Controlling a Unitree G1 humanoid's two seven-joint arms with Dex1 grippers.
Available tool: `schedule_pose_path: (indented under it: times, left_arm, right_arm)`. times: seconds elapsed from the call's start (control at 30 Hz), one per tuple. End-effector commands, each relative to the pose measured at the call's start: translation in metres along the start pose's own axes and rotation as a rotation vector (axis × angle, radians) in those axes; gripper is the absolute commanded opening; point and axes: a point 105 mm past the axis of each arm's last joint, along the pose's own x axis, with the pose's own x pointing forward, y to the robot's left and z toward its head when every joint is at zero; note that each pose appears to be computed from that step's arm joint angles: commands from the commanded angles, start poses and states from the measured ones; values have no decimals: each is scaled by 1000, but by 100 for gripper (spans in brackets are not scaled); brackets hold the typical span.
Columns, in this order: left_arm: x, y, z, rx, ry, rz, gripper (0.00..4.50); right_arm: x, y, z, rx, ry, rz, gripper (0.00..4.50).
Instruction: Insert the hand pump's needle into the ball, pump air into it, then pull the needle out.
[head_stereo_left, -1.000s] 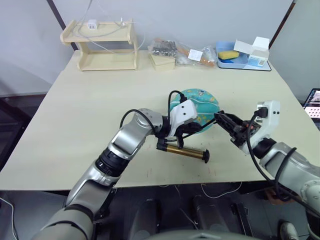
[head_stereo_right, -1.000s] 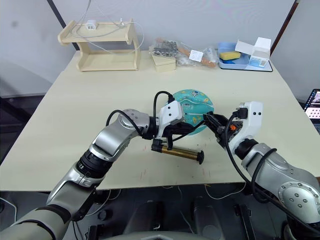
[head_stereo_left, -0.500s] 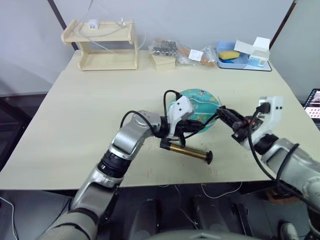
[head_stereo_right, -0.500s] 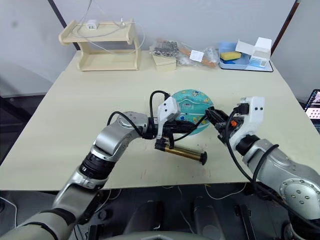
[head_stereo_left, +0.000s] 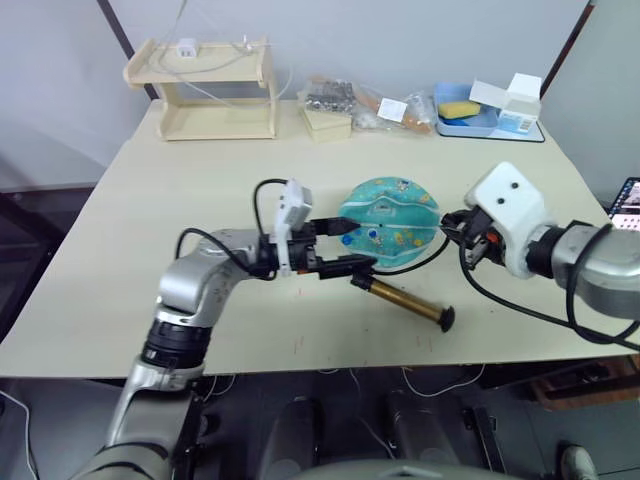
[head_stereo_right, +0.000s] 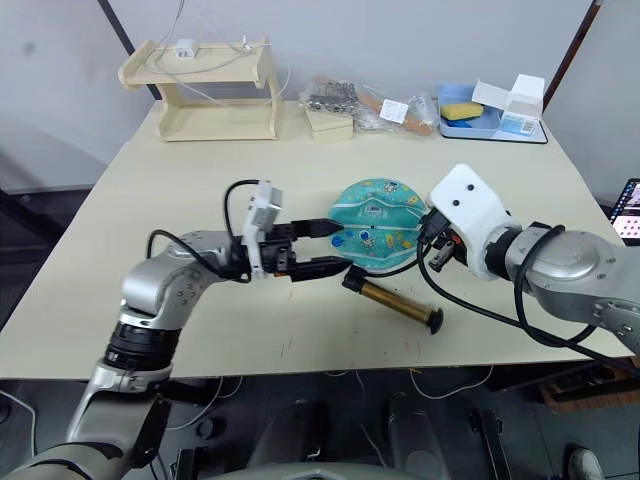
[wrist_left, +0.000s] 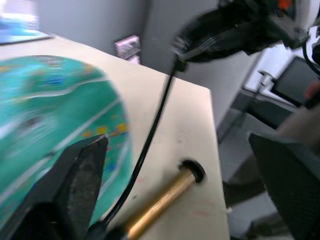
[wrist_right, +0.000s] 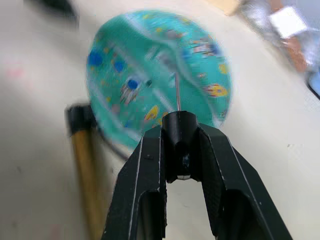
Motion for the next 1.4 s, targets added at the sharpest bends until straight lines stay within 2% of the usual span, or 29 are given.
schedule_pose_path:
  times: [0.03,0.23,0.5,0.83,1.1,1.27,1.33,1.4]
  left_arm:
    - [-23,-7,18,41,-47,19,450]
    - [-51,1,18,53,-18,127,450]
    - [-53,19,16,98,32,213,450]
    - [-12,64,17,187,123,246,450]
    - [26,86,15,250,204,232,450]
    - [44,96,10,253,233,279,450]
    - [48,99,3,235,248,319,396]
    - [51,103,-2,220,254,367,323]
  right_arm:
    - [-5,-6,6,-129,80,39,41]
    - [1,-11,13,-302,175,94,41]
    - [16,-23,19,-468,259,119,41]
    - [38,-26,27,-527,339,146,41]
    - [49,-22,25,-534,395,185,41]
    - [54,-20,28,-525,391,190,41]
    - [55,-18,27,-517,389,194,41]
    - [57,-16,26,-511,389,197,41]
